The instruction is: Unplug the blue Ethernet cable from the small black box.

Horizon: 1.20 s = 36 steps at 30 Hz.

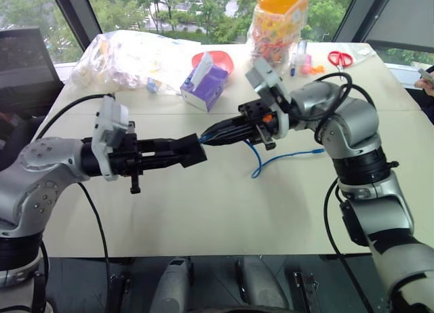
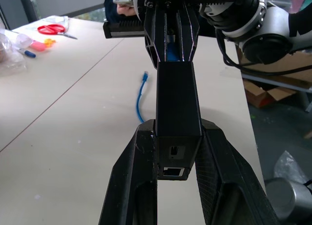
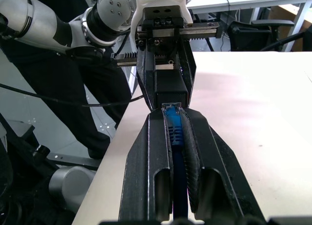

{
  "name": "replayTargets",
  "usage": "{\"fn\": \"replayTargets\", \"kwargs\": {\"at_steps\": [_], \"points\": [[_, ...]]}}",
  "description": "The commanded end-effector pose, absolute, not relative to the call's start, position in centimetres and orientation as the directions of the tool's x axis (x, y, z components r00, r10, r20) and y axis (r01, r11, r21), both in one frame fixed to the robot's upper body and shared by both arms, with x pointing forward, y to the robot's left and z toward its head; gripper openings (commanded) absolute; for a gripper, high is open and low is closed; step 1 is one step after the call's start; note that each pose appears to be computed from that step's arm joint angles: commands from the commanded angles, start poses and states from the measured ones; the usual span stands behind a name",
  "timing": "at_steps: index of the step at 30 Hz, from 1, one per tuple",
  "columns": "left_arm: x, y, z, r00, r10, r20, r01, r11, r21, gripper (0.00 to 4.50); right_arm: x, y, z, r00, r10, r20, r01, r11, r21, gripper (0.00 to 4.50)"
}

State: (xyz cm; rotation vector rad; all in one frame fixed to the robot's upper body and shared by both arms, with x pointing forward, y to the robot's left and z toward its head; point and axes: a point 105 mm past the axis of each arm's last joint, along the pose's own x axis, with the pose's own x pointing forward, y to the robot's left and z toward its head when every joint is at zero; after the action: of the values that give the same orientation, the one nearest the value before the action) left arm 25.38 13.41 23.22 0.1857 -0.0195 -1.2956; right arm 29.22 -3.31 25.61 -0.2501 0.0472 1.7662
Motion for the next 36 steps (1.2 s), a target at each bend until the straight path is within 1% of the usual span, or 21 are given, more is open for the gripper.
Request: {"fn": "replayTargets", "kwargs": {"at_steps": [1, 7, 10, 17, 19, 20, 22, 23, 36], "points": [[25.3, 13.4, 24.7, 0.280, -0.958, -0.053, 0.942, 0.264, 0.206, 0.47, 29.5, -4.0, 26.0, -0.150, 0.969, -0.197, -0.973, -0.180, -0.144, 0.05], [25.1, 13.6, 24.7, 0.289, -0.956, -0.056, 0.939, 0.272, 0.210, 0.47, 30.8, -5.8, 26.1, -0.075, 0.975, -0.207, -0.984, -0.106, -0.143, 0.05], [25.0, 13.6, 24.6, 0.292, -0.955, -0.057, 0.938, 0.275, 0.210, 0.47, 31.1, -6.3, 26.2, -0.059, 0.976, -0.210, -0.985, -0.091, -0.143, 0.05], [25.3, 13.2, 25.0, 0.293, -0.956, -0.037, 0.935, 0.278, 0.220, 0.47, 30.1, -5.4, 26.4, -0.111, 0.976, -0.186, -0.985, -0.134, -0.113, 0.05], [25.3, 13.2, 25.1, 0.292, -0.956, -0.035, 0.934, 0.277, 0.224, 0.47, 29.7, -5.0, 26.3, -0.132, 0.974, -0.185, -0.984, -0.151, -0.098, 0.87], [25.4, 13.1, 25.1, 0.292, -0.956, -0.033, 0.934, 0.278, 0.225, 0.47, 29.6, -4.9, 26.1, -0.137, 0.973, -0.188, -0.983, -0.157, -0.098, 1.11], [25.4, 13.1, 25.2, 0.292, -0.956, -0.033, 0.934, 0.278, 0.227, 0.47, 29.4, -4.6, 25.9, -0.135, 0.972, -0.194, -0.981, -0.158, -0.109, 2.08], [25.4, 13.1, 25.2, 0.292, -0.956, -0.032, 0.933, 0.278, 0.227, 0.47, 29.4, -4.5, 25.9, -0.136, 0.971, -0.194, -0.981, -0.160, -0.109, 2.48], [25.3, 13.1, 25.0, 0.291, -0.956, -0.035, 0.934, 0.276, 0.225, 0.47, 28.9, -4.2, 26.6, -0.160, 0.973, -0.165, -0.978, -0.178, -0.105, 2.48]]}}
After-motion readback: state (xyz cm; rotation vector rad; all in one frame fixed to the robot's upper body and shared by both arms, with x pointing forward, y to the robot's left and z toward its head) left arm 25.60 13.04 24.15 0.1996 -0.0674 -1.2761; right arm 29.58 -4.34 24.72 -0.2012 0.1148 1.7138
